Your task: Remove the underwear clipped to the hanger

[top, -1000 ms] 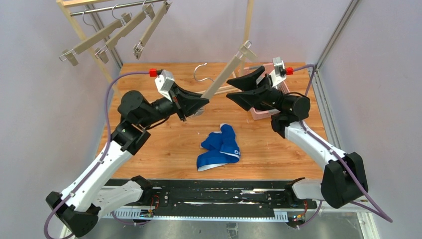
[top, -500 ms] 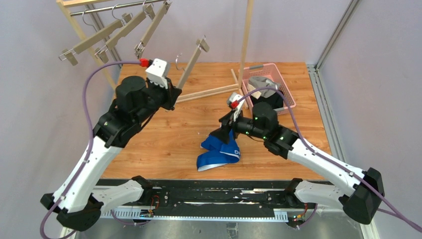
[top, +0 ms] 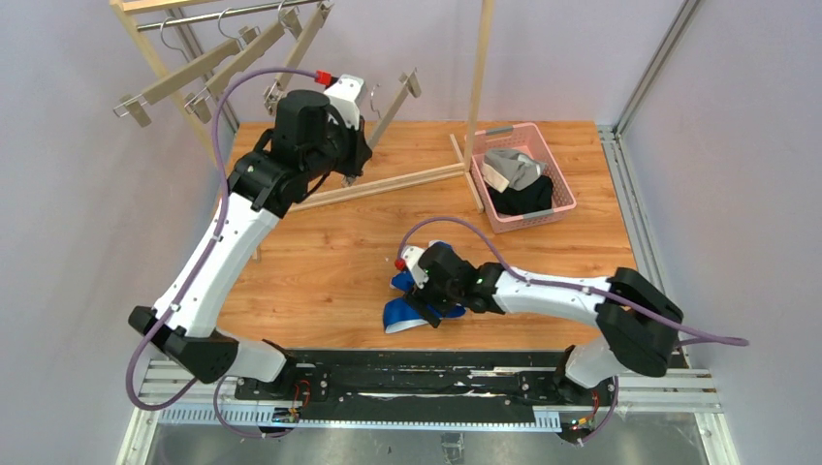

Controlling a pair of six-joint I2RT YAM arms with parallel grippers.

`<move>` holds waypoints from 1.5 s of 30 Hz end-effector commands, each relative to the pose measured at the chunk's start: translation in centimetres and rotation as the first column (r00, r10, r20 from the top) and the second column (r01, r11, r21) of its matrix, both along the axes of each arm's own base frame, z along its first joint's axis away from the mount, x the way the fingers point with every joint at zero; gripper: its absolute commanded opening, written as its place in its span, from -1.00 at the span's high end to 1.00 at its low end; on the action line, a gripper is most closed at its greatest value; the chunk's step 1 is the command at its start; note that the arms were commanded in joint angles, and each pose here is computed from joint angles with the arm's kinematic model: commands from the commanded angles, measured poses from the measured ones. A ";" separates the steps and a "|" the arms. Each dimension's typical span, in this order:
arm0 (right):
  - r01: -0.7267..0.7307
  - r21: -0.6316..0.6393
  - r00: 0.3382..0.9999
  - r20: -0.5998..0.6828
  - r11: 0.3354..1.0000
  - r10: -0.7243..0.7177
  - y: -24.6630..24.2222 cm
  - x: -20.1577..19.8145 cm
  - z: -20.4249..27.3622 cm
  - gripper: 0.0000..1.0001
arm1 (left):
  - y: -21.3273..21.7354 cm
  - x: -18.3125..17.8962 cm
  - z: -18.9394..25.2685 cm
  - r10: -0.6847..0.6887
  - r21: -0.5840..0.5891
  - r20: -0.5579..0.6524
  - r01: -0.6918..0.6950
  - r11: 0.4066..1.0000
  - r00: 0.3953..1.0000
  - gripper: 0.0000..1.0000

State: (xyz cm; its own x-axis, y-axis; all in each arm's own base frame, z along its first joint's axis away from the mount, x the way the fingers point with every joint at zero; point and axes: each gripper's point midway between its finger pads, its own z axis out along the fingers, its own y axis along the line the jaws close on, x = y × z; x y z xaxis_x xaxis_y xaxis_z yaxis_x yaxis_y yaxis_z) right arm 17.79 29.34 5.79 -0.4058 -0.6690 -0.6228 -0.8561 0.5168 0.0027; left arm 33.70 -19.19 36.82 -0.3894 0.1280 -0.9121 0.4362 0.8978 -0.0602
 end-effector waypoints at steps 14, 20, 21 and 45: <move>0.077 -0.205 0.997 -0.008 0.976 -0.081 0.6 0.0 -3.2 0.99 | -1.1 5.5 4.5 0.052 -0.181 -0.001 -0.051 0.982 0.999 1.00; 0.178 -0.081 0.966 0.202 0.981 -0.159 -1.0 3.6 5.7 0.99 | -0.3 6.3 6.5 0.074 -0.174 0.030 -0.068 0.983 0.997 0.99; 0.206 -0.048 0.955 0.226 0.977 -0.190 -1.7 4.5 7.5 0.99 | -0.3 6.5 6.9 0.077 -0.177 0.037 -0.070 0.982 0.996 1.00; 0.693 0.338 0.502 0.407 0.637 -0.763 -23.3 25.4 22.7 0.99 | 3.1 10.1 12.1 0.181 -0.272 0.161 -0.132 0.953 0.970 1.00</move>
